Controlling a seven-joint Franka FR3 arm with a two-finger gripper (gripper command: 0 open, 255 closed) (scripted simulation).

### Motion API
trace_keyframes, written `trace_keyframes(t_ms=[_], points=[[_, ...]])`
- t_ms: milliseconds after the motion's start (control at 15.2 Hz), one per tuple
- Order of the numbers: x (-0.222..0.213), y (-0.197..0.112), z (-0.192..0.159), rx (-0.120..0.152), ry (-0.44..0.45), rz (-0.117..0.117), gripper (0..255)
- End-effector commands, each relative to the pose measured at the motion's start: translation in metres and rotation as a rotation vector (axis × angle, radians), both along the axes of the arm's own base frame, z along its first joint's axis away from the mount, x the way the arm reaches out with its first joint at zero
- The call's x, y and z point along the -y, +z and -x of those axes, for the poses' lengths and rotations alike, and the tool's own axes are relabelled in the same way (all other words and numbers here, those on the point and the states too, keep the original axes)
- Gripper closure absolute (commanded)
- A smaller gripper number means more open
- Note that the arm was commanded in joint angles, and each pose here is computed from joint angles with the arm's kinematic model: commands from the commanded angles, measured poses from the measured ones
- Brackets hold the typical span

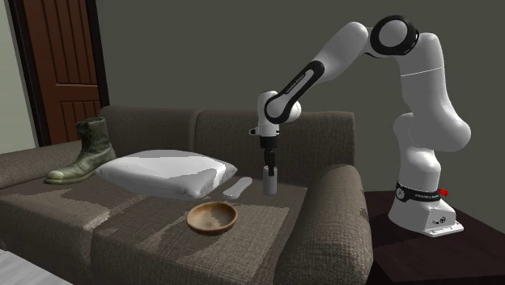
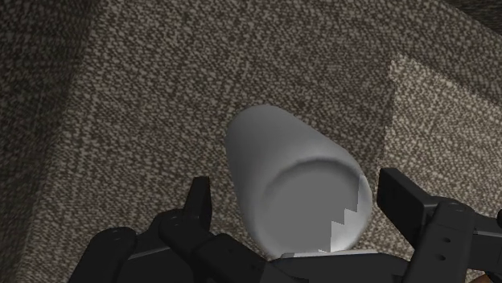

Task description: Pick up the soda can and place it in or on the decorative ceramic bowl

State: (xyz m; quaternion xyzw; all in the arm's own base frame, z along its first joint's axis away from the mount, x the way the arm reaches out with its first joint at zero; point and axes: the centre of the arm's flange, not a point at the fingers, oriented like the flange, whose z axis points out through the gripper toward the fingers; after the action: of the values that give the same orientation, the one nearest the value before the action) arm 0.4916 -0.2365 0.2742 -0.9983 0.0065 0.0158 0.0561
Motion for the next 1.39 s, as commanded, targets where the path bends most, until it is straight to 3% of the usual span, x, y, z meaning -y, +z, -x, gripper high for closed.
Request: trace_keyframes(t_ms=[0,66,660,1320], points=[[0.000,0.000,0.000,0.000,0.000,0.000,0],[0.000,0.000,0.000,0.000,0.000,0.000,255],[0.000,0.000,0.000,0.000,0.000,0.000,255],[0.000,0.053,0.000,0.000,0.000,0.000,255]])
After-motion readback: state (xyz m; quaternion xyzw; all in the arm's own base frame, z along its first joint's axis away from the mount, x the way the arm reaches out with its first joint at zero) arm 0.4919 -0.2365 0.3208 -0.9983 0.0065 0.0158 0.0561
